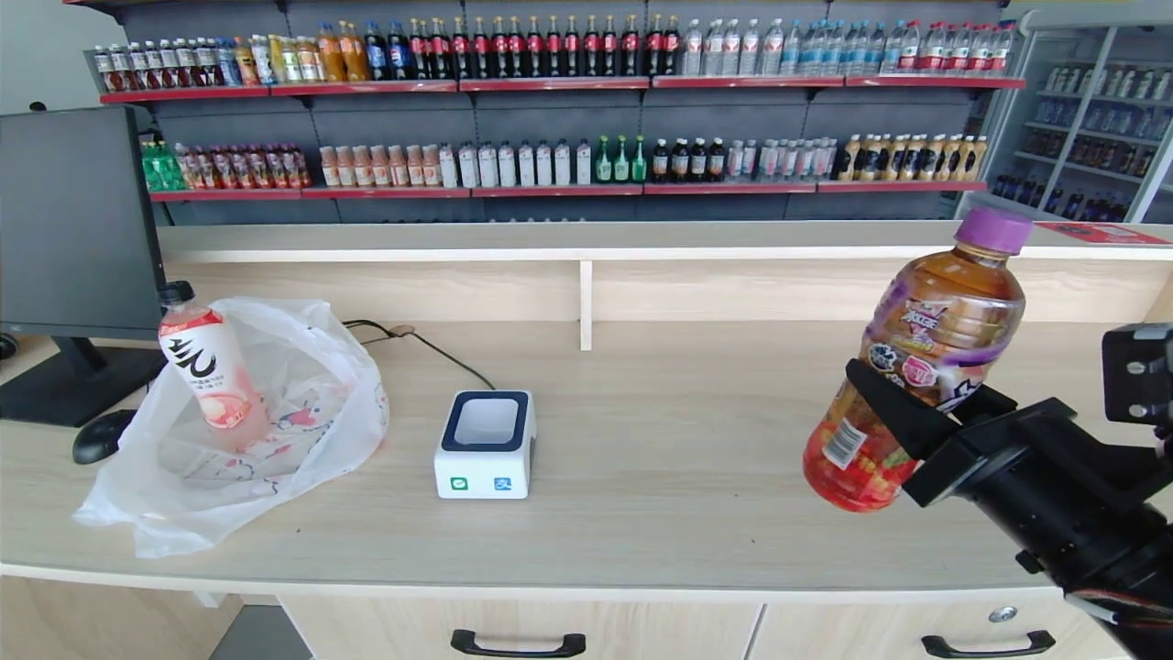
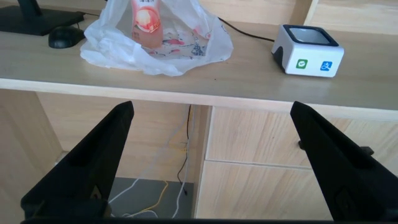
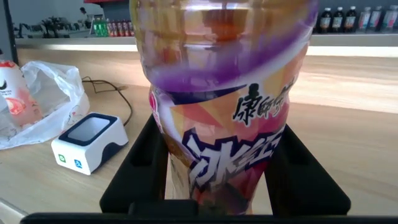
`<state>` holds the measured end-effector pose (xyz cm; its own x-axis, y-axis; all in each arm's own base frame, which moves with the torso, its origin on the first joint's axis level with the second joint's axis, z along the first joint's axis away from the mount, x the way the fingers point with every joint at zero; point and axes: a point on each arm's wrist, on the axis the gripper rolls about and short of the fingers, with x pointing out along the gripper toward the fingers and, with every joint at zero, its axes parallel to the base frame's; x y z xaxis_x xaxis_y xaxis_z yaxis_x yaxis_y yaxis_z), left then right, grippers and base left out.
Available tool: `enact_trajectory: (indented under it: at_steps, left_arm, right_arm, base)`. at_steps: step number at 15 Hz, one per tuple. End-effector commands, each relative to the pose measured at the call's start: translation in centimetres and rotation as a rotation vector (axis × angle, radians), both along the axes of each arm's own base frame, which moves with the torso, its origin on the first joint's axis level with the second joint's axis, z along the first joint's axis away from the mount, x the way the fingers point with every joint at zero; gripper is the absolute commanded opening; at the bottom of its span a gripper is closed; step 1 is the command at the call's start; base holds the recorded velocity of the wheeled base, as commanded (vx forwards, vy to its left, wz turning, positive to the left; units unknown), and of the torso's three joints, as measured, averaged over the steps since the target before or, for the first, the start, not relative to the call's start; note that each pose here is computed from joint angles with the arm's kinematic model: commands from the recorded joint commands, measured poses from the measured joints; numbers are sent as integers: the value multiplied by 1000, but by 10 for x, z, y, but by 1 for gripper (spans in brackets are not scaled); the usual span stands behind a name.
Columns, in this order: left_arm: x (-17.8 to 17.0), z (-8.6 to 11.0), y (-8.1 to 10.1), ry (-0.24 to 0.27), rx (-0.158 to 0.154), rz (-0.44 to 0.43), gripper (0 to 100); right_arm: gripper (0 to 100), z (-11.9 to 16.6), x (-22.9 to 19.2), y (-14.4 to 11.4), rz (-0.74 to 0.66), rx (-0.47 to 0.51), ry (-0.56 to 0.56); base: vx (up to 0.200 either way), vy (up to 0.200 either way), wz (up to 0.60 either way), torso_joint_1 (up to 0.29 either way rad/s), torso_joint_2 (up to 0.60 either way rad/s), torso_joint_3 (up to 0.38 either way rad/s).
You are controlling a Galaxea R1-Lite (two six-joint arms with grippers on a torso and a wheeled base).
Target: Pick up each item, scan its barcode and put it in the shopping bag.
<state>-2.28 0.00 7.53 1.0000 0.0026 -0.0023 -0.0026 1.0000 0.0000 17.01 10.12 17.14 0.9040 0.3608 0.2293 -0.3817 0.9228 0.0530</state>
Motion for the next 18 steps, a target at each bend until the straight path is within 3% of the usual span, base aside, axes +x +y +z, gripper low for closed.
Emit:
enact_trajectory:
  at_steps: [1, 16, 18]
  left_arm:
    - [0, 0, 0, -1, 0, -1, 100]
    - [0, 0, 0, 1, -2, 1, 100]
    - [0, 0, 0, 1, -2, -1, 100]
  right_arm:
    - [0, 2, -3, -2, 2, 5, -9]
    - [0, 3, -11, -4, 13, 12, -19]
    - [0, 3, -4, 0, 11, 2, -15]
  base:
    - [0, 200, 0, 2, 2, 7]
    - [0, 200, 0, 0, 3, 2]
    - [0, 0, 0, 0, 0, 0]
